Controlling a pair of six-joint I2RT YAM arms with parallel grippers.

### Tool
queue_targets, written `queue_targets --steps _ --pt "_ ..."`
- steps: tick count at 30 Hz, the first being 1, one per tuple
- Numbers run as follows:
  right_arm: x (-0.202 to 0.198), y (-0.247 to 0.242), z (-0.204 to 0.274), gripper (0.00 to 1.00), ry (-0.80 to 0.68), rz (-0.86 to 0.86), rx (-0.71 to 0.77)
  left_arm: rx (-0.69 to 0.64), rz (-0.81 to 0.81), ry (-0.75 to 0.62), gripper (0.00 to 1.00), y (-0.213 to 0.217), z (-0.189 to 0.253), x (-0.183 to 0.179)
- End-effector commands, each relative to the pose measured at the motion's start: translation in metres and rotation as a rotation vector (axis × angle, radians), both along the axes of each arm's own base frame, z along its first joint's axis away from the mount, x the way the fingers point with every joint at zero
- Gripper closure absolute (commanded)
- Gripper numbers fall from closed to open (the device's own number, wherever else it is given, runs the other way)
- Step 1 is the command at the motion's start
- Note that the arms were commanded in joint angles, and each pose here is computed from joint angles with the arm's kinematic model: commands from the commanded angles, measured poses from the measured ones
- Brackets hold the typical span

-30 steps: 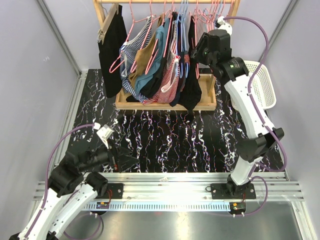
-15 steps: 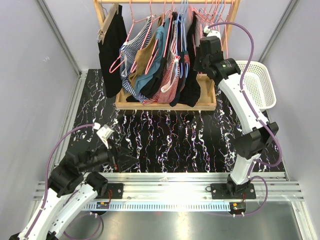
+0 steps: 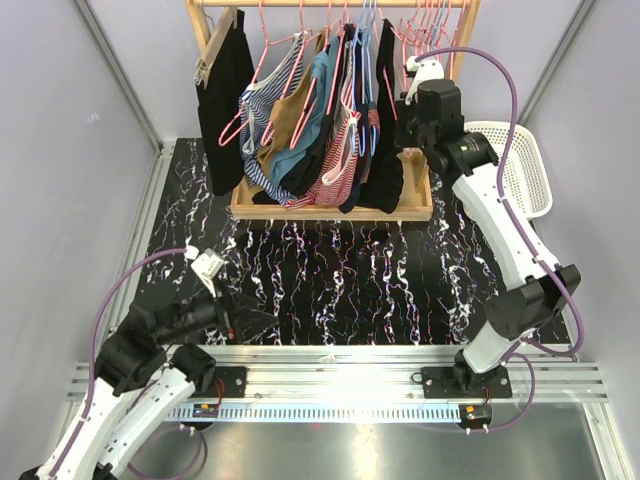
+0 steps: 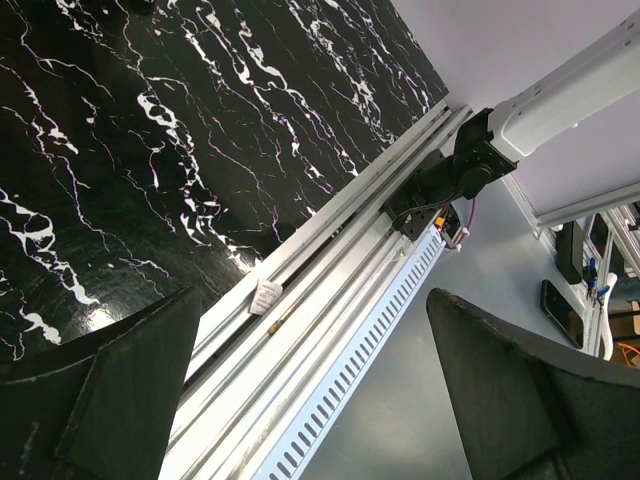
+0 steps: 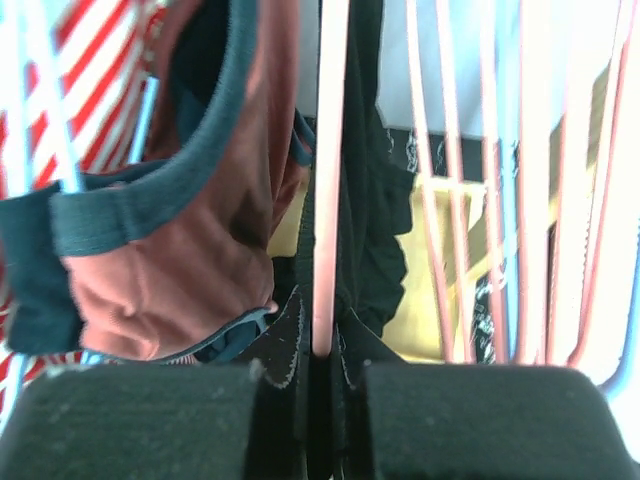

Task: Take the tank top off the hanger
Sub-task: Grab a hanger with a tank top on it with the right arm

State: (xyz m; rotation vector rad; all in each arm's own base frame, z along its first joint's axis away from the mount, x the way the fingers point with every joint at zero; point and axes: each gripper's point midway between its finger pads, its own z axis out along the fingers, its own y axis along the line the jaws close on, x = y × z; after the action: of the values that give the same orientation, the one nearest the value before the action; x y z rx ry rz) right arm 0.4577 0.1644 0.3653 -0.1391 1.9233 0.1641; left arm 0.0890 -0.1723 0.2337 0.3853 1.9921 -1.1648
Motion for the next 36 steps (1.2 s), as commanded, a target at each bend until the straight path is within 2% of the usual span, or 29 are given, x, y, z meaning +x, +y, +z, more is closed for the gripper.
queue_targets --steps 1,7,10,12,13,15,16,23,25,27,28,31,36 --pt "-0.017 0.007 0.075 1.00 -0.233 0.131 -0.011 -0.072 0.013 -0.112 0.01 0.001 0.031 0.001" --pt "-0.029 -0.011 0.103 1.00 -0.314 0.078 -0.041 -0.131 -0.003 -0.163 0.01 -0.002 0.051 0.000" --pt "-0.047 -0.023 0.106 1.00 -0.315 0.040 -0.019 -0.126 -0.017 -0.150 0.01 -0.005 0.050 0.000" --pt "-0.059 -0.031 0.092 1.00 -0.271 0.012 -0.006 -0.127 -0.018 -0.156 0.01 -0.006 0.053 0.002" --pt "-0.076 -0.039 0.100 1.00 -0.286 0.005 0.016 -0.127 -0.020 -0.157 0.01 -0.007 0.054 0.002" --pt "-0.094 -0.041 0.074 1.00 -0.219 0.024 0.022 -0.127 -0.024 -0.165 0.01 -0.008 0.057 0.004" --pt "-0.116 -0.043 0.082 1.00 -0.231 0.052 0.067 -0.125 -0.031 -0.167 0.01 -0.009 0.057 0.004" --pt "-0.213 -0.049 0.021 1.00 -0.025 0.189 0.121 -0.119 -0.063 -0.180 0.01 -0.018 0.068 0.013" --pt "-0.248 -0.047 0.022 1.00 -0.025 0.259 0.174 -0.118 -0.066 -0.202 0.01 -0.021 0.078 0.018" --pt "-0.276 -0.038 0.009 1.00 0.031 0.340 0.234 -0.106 -0.116 -0.209 0.01 -0.030 0.083 0.022" --pt "-0.305 -0.031 0.009 1.00 0.049 0.436 0.275 -0.118 -0.142 -0.243 0.01 -0.032 0.099 0.020" --pt "-0.353 -0.028 -0.001 1.00 0.148 0.546 0.322 -0.105 -0.237 -0.308 0.01 -0.043 0.117 0.018" --pt "-0.417 -0.018 -0.007 1.00 0.266 0.746 0.396 -0.095 -0.427 -0.352 0.01 -0.070 0.121 0.001"
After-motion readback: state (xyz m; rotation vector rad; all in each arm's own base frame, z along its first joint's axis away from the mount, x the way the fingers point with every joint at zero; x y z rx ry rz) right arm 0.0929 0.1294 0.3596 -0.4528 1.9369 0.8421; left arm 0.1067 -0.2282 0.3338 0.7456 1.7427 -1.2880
